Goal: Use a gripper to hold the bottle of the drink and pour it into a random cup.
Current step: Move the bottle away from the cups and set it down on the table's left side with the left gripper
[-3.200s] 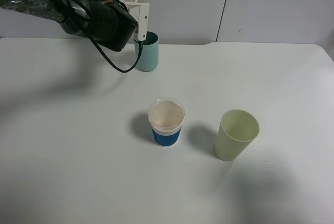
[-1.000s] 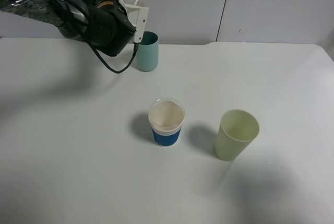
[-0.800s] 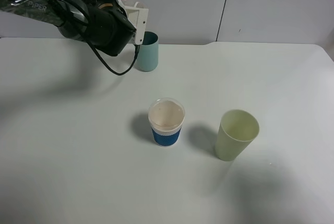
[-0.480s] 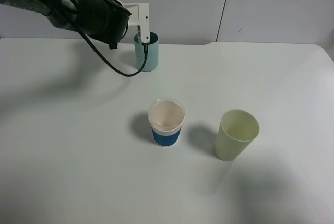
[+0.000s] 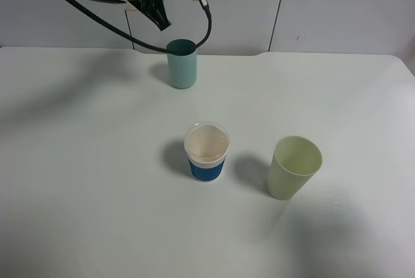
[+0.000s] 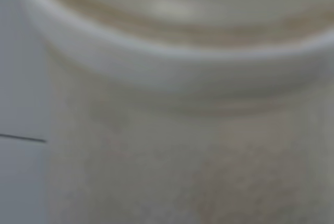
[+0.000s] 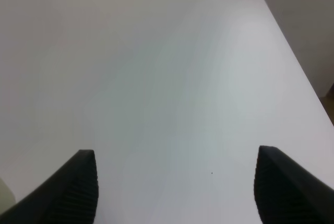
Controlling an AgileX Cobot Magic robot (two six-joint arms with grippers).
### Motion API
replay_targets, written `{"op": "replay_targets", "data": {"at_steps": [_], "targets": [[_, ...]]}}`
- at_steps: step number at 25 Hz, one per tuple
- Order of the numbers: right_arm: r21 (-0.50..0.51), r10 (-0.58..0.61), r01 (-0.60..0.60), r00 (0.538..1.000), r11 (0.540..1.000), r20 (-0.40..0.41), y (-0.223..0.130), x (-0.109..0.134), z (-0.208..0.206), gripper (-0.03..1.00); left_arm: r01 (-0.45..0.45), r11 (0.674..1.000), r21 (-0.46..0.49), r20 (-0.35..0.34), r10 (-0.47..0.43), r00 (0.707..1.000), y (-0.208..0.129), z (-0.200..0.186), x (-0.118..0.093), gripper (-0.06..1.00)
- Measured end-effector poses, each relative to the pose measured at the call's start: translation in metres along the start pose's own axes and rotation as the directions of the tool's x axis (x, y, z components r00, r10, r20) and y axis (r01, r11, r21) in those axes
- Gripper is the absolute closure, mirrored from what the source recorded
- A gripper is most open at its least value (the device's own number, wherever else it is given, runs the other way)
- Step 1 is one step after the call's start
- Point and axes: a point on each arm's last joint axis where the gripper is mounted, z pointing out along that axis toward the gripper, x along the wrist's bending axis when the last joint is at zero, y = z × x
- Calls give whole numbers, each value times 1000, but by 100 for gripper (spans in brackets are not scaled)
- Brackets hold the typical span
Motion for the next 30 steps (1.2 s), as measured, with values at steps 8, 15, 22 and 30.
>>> {"op": "replay_targets", "data": {"at_steps": [8, 15, 22, 30], "targets": [[0, 0, 0, 1000, 1000, 0, 0, 0, 0, 33, 255, 958, -133, 152, -235, 960, -6, -33, 27, 58], [0, 0, 0, 1000, 1000, 0, 0, 0, 0, 33, 442, 888, -128, 202, -413, 888, -35, -56, 50, 58], [0, 0, 0, 1000, 1000, 0, 0, 0, 0, 33, 625, 771, -119, 300, -572, 763, -65, -75, 58, 58], [0, 0, 0, 1000, 1000, 0, 0, 0, 0, 33, 756, 654, -25, 357, -700, 618, -81, -78, 64, 58]]}}
